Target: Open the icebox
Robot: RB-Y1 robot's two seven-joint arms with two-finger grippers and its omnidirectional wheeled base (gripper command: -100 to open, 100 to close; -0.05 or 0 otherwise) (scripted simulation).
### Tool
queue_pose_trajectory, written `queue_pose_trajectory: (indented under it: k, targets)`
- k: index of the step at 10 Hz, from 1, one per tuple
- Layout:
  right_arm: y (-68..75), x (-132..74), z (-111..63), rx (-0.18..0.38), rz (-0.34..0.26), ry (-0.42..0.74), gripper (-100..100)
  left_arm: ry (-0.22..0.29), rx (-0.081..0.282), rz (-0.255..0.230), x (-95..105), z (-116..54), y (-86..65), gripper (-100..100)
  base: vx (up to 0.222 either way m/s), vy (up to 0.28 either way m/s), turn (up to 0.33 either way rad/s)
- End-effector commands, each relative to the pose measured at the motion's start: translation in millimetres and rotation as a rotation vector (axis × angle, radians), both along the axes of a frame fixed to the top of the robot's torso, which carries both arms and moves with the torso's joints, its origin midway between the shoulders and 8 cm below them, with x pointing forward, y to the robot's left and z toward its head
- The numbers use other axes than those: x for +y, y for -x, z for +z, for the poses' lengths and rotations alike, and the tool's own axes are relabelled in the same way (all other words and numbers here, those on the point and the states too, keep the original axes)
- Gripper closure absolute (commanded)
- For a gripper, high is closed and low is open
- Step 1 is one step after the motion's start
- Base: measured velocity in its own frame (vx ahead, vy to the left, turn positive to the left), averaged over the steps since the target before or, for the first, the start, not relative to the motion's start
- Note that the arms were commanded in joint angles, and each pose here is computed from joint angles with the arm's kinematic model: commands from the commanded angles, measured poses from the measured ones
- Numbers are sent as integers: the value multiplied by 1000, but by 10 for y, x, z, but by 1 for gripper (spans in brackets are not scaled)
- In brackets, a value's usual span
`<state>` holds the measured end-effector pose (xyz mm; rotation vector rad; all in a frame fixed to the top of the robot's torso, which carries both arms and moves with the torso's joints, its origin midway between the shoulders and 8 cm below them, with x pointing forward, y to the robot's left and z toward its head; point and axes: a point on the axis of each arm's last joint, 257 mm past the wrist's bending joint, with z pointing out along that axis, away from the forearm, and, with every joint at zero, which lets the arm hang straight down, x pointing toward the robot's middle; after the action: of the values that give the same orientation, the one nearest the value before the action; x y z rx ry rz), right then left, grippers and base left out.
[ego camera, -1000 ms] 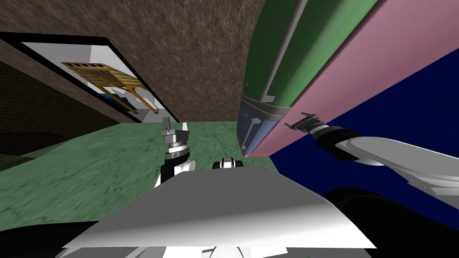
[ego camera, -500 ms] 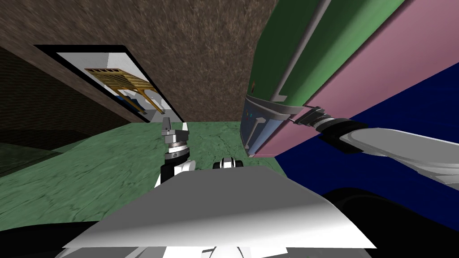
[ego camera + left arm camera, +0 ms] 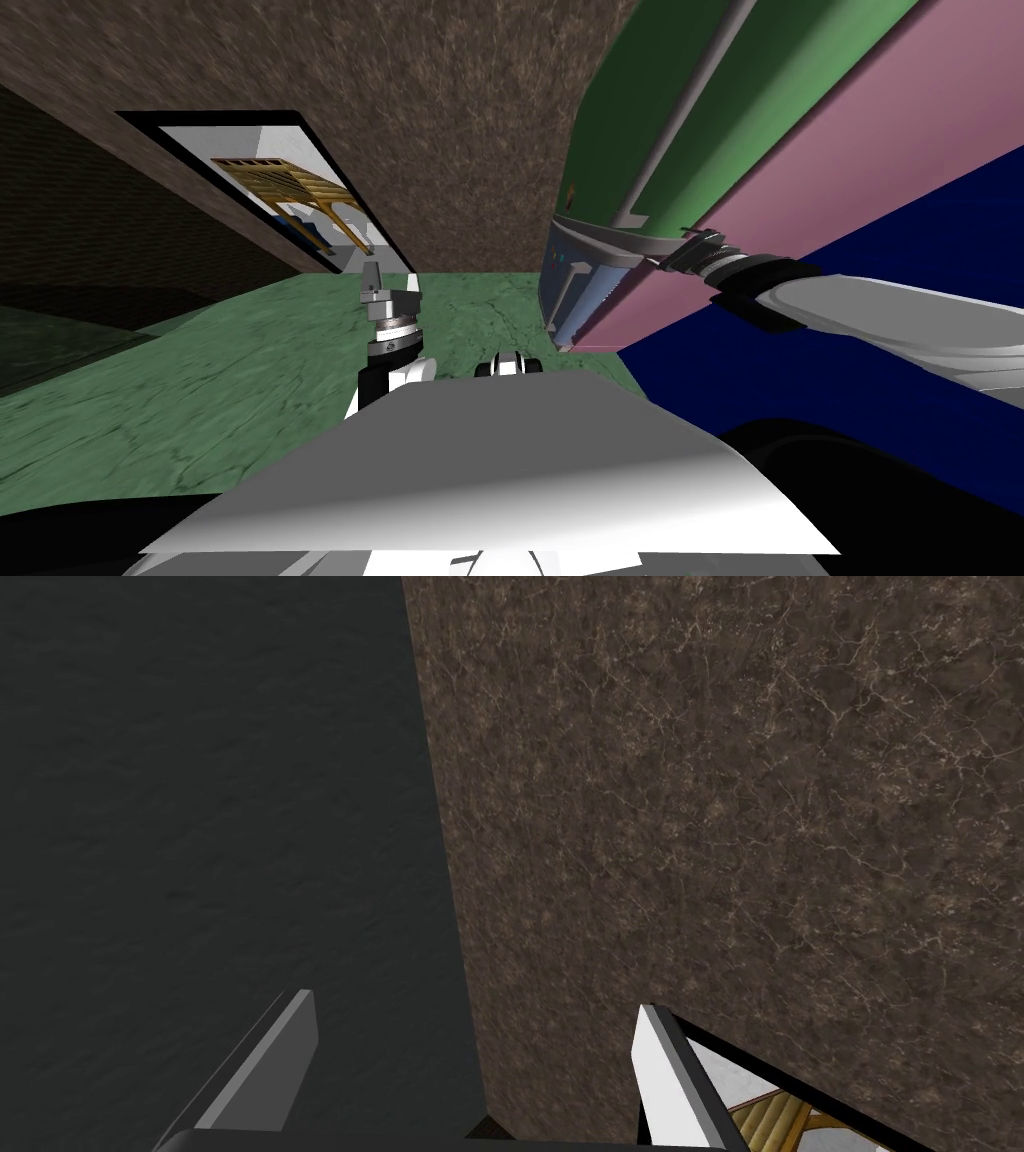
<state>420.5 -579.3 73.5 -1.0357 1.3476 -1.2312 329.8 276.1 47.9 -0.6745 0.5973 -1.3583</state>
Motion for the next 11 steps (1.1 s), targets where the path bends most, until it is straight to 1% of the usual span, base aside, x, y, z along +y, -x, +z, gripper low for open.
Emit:
queue_pose_trajectory:
  k: [1,3,4,5,6,7,8,9,10,11]
  targets:
    - [-70,49,265,-42,7,59,-100,0,0,0,0,0,0,0,-3,62,8]
    - [-123,74,376,-52,11,106,-100,0,0,0,0,0,0,0,-1,82,26]
    - [-123,74,376,-52,11,106,-100,0,0,0,0,0,0,0,-4,55,10]
    - [-92,16,180,-9,3,88,-100,0,0,0,0,0,0,0,-22,15,-48]
    - [-85,0,141,-1,1,85,-100,0,0,0,0,0,0,0,-25,5,-51]
    - [-75,-9,109,6,-1,83,100,0,0,0,0,0,0,0,-22,12,-40]
    - [-25,-180,57,18,-35,79,100,0,0,0,0,0,0,0,77,173,-77]
    - [-25,-180,57,18,-35,79,100,0,0,0,0,-1,0,0,123,247,-68]
    - [18,-342,68,18,-67,79,100,0,0,0,0,0,1,0,130,261,-53]
    - [18,-342,68,18,-67,79,100,0,0,0,0,0,1,0,85,271,-34]
